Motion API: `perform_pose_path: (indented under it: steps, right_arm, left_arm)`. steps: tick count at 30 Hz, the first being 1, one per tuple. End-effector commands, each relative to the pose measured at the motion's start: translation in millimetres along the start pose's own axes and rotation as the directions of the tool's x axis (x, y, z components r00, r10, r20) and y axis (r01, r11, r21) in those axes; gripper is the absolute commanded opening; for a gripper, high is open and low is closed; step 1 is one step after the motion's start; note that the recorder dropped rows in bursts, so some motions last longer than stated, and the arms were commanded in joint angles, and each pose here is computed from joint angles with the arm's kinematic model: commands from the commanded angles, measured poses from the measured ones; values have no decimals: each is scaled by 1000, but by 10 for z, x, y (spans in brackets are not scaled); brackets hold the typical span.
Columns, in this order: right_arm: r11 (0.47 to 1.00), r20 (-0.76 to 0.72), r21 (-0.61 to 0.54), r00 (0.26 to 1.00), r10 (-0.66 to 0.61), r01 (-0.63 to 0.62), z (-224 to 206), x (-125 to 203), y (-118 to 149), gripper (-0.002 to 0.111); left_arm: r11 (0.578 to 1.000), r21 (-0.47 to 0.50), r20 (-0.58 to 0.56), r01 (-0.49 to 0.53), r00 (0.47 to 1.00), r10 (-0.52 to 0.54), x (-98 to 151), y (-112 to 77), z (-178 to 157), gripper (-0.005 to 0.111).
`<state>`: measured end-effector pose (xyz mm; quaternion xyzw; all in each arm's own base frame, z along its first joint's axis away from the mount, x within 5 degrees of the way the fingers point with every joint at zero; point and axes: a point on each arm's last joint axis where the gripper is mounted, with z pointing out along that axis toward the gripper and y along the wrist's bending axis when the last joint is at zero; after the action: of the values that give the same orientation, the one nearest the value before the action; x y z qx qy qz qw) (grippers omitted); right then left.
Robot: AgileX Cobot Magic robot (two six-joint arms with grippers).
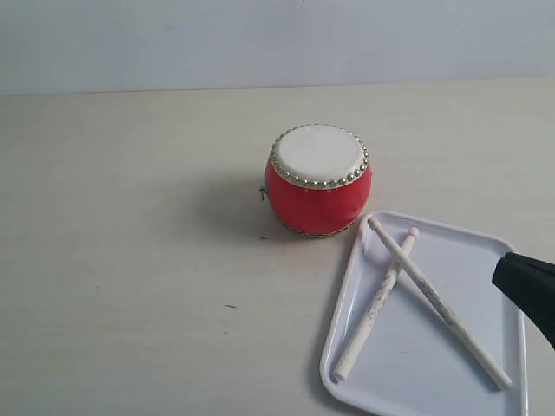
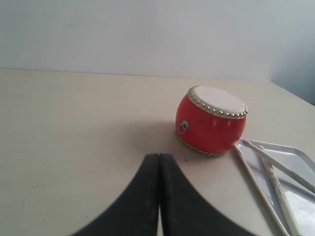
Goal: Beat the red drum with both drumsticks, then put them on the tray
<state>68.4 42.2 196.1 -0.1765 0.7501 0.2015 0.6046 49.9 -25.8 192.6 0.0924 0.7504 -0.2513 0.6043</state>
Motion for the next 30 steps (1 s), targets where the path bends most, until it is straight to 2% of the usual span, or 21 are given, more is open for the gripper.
perform_pose_path:
  steps: [1,30]
  right_arm:
    - [999,-27,14,999,43,-43,-2,40,-12,0]
    - [999,-27,14,999,44,-43,-2,40,-12,0]
  left_arm:
    - [1000,3,11,16,1000,-16,-6,-2,-5,0]
    - [1000,-1,6,7,1000,-7,-1,1,-5,0]
